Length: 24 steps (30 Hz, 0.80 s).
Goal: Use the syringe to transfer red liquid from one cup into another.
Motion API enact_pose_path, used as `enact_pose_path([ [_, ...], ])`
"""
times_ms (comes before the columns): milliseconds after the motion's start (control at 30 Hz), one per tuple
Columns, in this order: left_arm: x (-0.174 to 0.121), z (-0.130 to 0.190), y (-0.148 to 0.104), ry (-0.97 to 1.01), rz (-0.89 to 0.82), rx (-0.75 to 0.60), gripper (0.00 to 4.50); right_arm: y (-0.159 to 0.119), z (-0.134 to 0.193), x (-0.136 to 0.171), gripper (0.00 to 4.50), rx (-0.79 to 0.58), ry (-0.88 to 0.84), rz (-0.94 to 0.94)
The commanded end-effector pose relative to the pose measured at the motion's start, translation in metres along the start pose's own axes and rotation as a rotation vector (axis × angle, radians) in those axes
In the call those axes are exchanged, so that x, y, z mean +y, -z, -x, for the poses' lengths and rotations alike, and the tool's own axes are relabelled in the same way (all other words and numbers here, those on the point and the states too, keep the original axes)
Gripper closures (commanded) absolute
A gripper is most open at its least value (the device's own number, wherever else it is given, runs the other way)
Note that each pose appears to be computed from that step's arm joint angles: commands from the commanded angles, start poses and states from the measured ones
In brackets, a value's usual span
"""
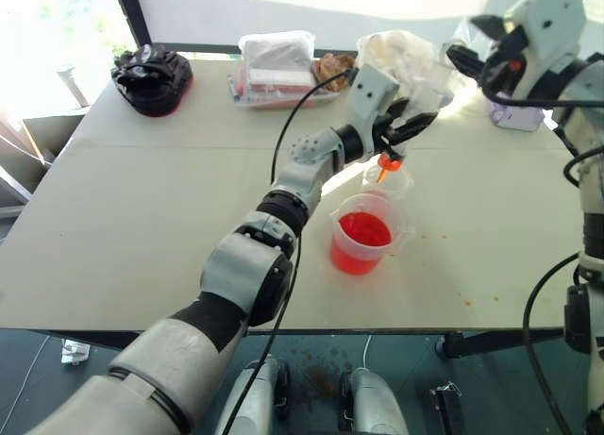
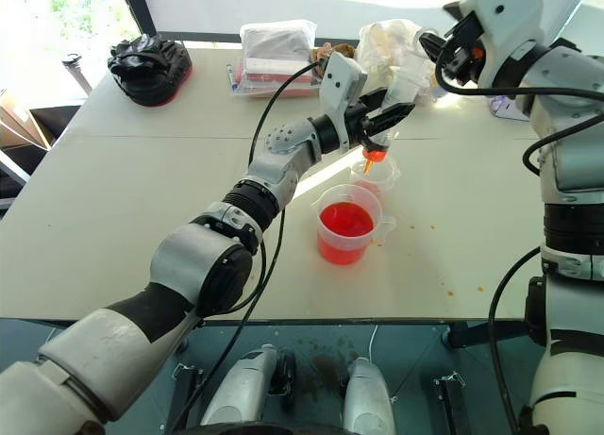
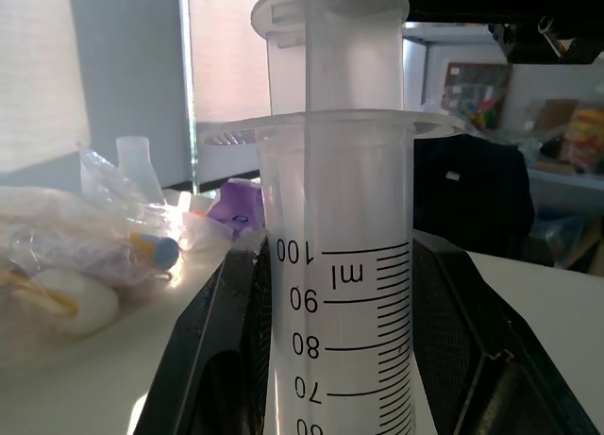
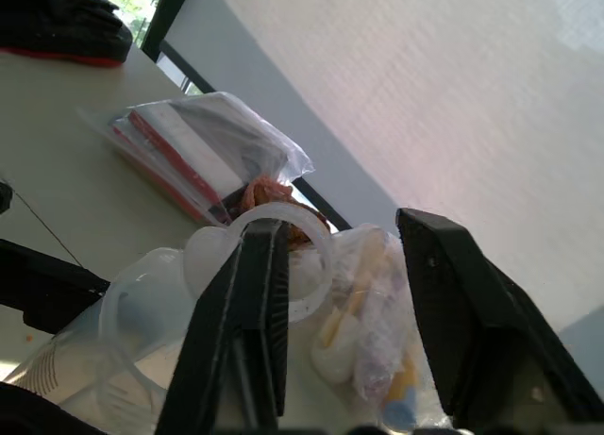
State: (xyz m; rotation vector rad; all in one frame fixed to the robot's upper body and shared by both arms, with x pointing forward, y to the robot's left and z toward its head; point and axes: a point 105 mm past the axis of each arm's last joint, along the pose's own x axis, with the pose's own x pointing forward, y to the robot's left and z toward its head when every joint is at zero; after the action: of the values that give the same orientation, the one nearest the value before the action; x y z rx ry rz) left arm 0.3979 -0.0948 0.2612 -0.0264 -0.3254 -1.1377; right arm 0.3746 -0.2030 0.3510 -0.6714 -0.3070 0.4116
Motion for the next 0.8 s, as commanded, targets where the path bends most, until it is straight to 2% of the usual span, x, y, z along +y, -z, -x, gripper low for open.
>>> enact_pose_path([
  [33, -0.011, -0.012, -0.034, 0.057, -0.079, -0.100, 3.00, 0.000, 0.002, -0.009, 4.48, 0.015, 0.034, 0.009],
  [467, -0.002, -0.014, -0.060, 0.014, -0.045, -0.180, 3.00, 0.015, 0.000, 0.038, 4.48, 0.046, -0.095, -0.092],
  [800, 0.004, -0.015, -0.077, -0.023, -0.056, -0.221, 3.00, 0.025, -0.001, 0.057, 4.48, 0.064, -0.119, -0.138],
])
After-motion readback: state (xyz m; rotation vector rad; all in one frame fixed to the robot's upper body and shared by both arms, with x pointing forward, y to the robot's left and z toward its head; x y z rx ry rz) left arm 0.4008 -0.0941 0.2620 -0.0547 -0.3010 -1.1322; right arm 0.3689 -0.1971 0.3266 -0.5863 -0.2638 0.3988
